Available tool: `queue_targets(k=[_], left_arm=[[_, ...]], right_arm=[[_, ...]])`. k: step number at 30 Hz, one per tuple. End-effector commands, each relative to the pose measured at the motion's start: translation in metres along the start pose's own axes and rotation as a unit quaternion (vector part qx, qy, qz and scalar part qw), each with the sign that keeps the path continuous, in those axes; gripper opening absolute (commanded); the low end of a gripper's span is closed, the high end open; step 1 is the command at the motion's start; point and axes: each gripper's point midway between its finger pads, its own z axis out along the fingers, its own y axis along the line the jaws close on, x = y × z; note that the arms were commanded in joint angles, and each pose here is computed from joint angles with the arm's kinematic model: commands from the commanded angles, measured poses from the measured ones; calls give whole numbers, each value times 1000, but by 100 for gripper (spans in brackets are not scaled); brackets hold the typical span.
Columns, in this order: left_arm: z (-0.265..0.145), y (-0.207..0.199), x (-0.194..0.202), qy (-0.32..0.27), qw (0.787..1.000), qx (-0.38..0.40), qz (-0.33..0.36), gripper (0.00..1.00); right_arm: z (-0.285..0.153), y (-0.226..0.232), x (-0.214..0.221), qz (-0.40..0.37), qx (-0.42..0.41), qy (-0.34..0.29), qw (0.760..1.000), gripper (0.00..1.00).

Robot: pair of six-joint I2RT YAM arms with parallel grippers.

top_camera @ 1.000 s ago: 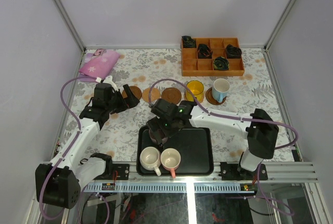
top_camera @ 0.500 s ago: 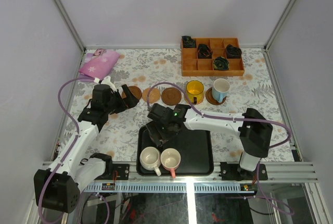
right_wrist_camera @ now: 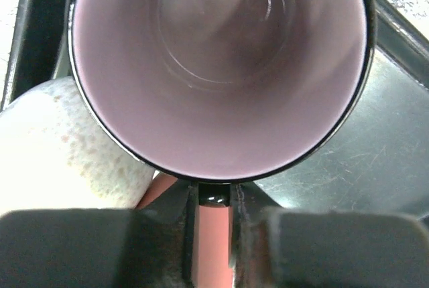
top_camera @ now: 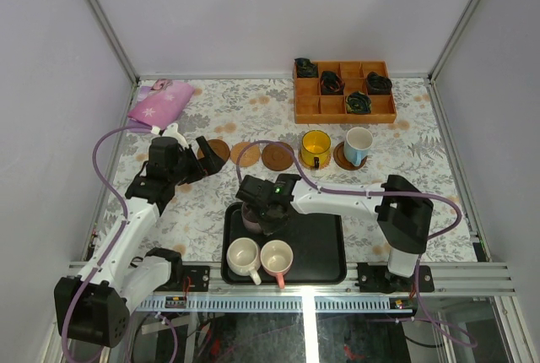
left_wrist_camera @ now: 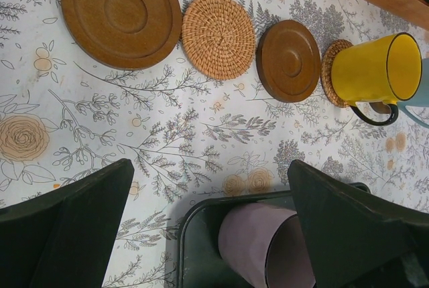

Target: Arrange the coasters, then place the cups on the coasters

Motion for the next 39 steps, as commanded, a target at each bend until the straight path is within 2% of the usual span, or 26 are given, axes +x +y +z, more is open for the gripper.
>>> queue_targets(k=[1,8,15,18,26,33,39], left_arm=[[1,-2,-4,-10,1000,3,1,100],[3,-4,-9,-11,1000,1,-2,100],[5,-12,-26,-21,1000,1,-1,100],[6,-15,-34,-25,1000,-1,2,100],[13,-19,-52,-30,999,-14,14,100],[33,-16,-56,-16,999,-23,20,100],[47,-17,-55,-4,999,-16,28,100]], right_arm=[[-3,-12,-12,12,26,-24,999,0],[-38,-20,-29,20,47,-77,996,0],[-89,-37,-85,51,122,-181,975,0],[-98,-56,-110,79,163,-197,963,0],[-81,-109,-173,190,174,-223,940,0],[-64,-135,-214,202,209,-255,922,0],[-51,-150,-225,221,220,-255,915,0]])
